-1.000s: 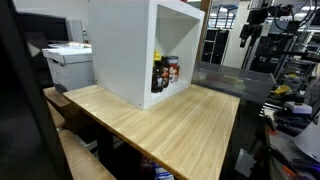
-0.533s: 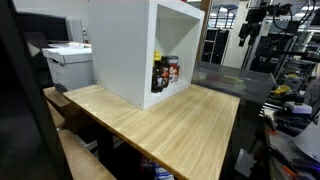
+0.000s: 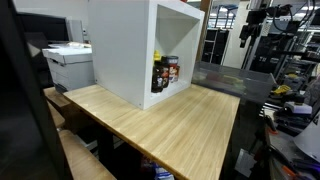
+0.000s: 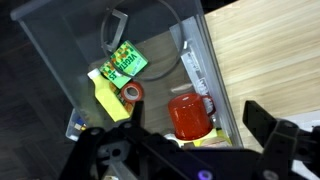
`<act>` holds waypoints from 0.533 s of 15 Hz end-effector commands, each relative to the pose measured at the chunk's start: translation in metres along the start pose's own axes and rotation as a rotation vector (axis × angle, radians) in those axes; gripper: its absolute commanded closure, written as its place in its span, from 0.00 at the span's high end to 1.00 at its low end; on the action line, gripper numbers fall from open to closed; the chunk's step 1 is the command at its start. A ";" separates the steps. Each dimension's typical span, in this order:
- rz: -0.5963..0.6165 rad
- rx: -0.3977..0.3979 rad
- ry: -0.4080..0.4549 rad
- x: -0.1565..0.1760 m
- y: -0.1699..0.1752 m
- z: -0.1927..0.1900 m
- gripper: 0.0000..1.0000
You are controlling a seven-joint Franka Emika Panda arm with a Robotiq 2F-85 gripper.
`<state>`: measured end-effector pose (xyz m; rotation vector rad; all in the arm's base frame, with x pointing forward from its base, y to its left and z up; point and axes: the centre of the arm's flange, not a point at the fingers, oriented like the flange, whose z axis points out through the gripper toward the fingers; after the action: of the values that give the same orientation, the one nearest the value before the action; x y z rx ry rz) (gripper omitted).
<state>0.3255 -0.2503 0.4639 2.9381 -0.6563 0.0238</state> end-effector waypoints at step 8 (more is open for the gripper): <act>-0.054 -0.207 -0.024 0.051 0.029 0.022 1.00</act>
<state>0.3416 -0.2843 0.4513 2.8054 -0.5779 -0.0823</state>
